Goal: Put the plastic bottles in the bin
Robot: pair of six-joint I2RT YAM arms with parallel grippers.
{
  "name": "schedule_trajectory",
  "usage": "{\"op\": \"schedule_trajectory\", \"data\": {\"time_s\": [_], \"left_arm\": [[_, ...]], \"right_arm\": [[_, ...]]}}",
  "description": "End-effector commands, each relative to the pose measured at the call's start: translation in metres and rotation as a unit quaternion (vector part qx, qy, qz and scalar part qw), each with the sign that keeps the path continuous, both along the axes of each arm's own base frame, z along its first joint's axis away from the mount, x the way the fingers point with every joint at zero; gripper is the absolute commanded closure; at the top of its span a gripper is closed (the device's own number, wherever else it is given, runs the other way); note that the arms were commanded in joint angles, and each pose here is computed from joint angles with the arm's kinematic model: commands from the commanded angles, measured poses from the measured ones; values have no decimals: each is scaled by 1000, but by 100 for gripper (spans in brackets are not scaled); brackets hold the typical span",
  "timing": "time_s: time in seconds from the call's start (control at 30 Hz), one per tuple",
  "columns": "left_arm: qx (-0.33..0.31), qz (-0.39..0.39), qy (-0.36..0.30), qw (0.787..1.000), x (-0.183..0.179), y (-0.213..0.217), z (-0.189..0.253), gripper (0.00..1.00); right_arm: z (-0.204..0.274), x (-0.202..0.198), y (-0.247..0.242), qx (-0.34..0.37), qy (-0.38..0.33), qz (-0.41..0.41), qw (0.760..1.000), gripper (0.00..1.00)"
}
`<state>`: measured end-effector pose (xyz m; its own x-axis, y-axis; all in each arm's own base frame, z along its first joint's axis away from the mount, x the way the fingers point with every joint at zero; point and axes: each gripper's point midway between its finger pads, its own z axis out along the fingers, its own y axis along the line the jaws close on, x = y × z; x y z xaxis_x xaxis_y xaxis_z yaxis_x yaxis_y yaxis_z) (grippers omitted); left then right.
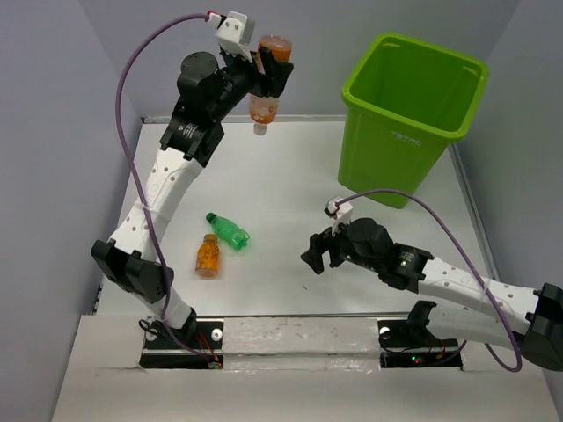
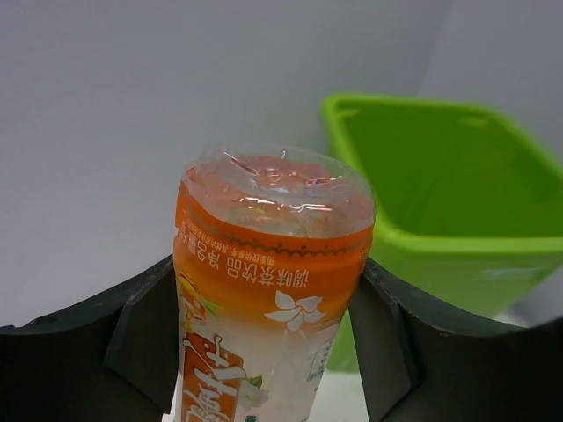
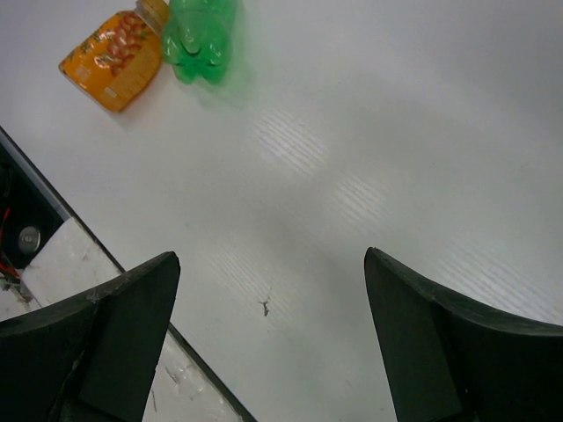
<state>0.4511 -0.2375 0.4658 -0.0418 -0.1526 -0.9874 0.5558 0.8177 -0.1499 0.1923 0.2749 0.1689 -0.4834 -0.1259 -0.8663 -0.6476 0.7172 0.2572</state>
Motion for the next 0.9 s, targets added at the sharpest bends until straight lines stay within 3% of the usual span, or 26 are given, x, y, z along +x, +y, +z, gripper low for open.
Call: {"op": "schedule_trajectory", "data": {"time_s": [0.0,0.13,0.33,0.4,0.53,0.57,0.67,0.77,0.83,0.87], "left_arm": [[-102,-125,-95,982,-68,-66,89,58],[-163,-179,-150,959,-104,-97,146,58],[-234,-198,-180,935,-94,-134,182,55],[-275,-218,-187,918,-90,-144,188,55],[-390,-258,-222,855,-92,-148,203,55],[-398,-251,-211,857,-80,-157,191,55],[-439,-227,-250,833,-80,-153,202,52],[-444,-205,-249,836,-67,-160,189,50],[-427,-193,-239,850,-51,-172,170,45],[-420,-188,-228,858,-43,-179,158,38]], "right_arm": [[-2,-5,0,22,10,-12,1000,10],[-9,-7,-1,17,14,-13,1000,9],[-13,-12,6,12,21,-3,1000,9],[-17,-14,9,9,24,2,1000,9],[-27,-12,12,-2,29,3,1000,9],[-28,-12,13,-2,29,3,1000,9],[-32,-15,16,4,36,6,999,9],[-33,-18,18,5,37,10,999,9],[-33,-17,19,2,34,10,999,9],[-32,-15,19,1,32,9,999,9]]}}
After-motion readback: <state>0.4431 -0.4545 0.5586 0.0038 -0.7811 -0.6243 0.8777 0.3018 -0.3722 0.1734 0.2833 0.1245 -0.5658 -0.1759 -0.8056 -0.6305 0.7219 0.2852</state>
